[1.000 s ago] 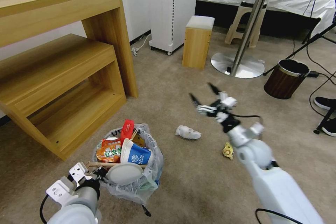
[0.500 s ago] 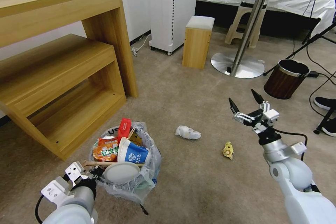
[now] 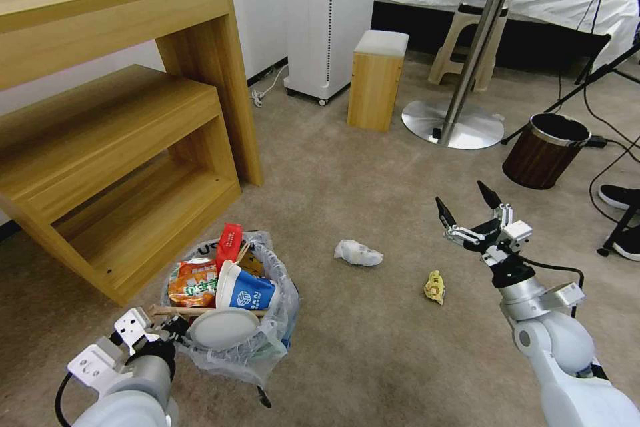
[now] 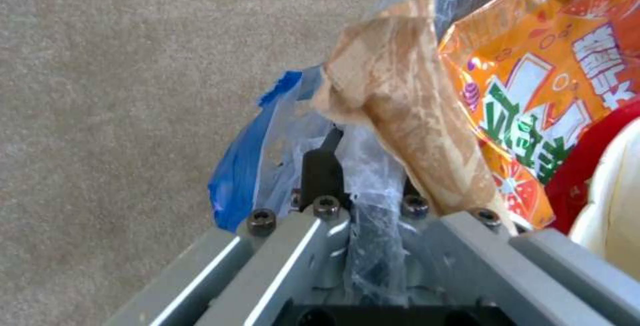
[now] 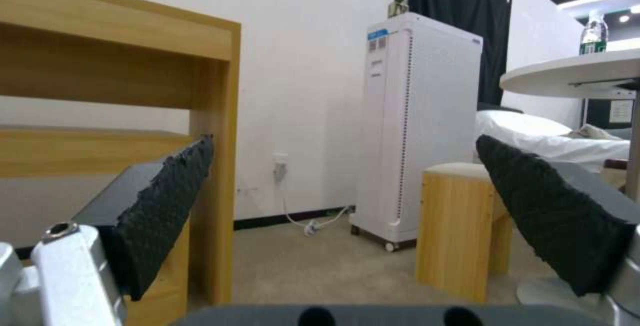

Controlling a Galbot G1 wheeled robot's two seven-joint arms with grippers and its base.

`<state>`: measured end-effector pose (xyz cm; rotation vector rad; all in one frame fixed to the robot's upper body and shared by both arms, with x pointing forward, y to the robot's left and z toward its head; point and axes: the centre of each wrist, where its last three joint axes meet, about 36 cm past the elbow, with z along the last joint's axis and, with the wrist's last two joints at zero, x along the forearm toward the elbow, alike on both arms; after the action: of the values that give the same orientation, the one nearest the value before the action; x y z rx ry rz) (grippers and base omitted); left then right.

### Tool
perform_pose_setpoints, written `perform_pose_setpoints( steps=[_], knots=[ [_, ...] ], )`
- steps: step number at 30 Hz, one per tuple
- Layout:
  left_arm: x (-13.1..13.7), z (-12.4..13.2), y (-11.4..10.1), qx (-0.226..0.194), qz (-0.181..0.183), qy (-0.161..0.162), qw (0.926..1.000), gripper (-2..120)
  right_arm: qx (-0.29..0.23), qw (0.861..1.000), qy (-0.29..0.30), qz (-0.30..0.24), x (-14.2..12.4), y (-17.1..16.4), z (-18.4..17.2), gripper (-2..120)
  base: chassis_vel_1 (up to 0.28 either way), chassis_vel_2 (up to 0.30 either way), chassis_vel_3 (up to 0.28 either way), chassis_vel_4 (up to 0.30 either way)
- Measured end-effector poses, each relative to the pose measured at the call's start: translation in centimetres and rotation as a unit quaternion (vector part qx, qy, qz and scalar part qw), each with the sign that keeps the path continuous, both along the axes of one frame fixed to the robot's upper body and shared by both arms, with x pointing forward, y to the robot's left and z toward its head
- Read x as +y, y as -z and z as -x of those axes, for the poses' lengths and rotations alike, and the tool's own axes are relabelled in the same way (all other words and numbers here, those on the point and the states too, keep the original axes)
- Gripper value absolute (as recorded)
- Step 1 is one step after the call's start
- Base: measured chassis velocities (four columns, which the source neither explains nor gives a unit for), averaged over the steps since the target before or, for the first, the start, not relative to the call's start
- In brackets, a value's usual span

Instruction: Pick up the trash bin and place the garbage on the floor into it.

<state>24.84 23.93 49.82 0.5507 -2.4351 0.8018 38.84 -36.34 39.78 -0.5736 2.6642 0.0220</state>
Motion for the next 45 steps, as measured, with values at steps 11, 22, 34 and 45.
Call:
perform_pose_setpoints(
  steps=[11,22,34,45],
  knots=[
    [-0.2,0.2,0.2,-0.001,0.004,0.002,1.0000,1,-0.004,1.000,0.011,-0.009,0.5,0.4,0.0,100,-0.280,0.033,0.277,-0.043],
    [-0.1,0.4,0.2,-0.001,0.001,0.001,1.0000,1,-0.002,1.000,0.019,-0.017,1.3,0.5,0.0,100,-0.105,0.064,0.102,-0.055],
    [-0.2,0.7,-0.1,-0.001,-0.002,0.004,1.0000,1,0.129,0.986,0.085,0.068,1.1,1.7,1.7,100,0.022,-0.003,-0.022,0.012],
    [-0.5,1.3,-0.4,-0.001,-0.005,0.002,1.0000,1,0.465,0.870,0.124,0.107,1.9,5.2,0.1,100,0.000,0.000,0.000,0.000]
  ],
)
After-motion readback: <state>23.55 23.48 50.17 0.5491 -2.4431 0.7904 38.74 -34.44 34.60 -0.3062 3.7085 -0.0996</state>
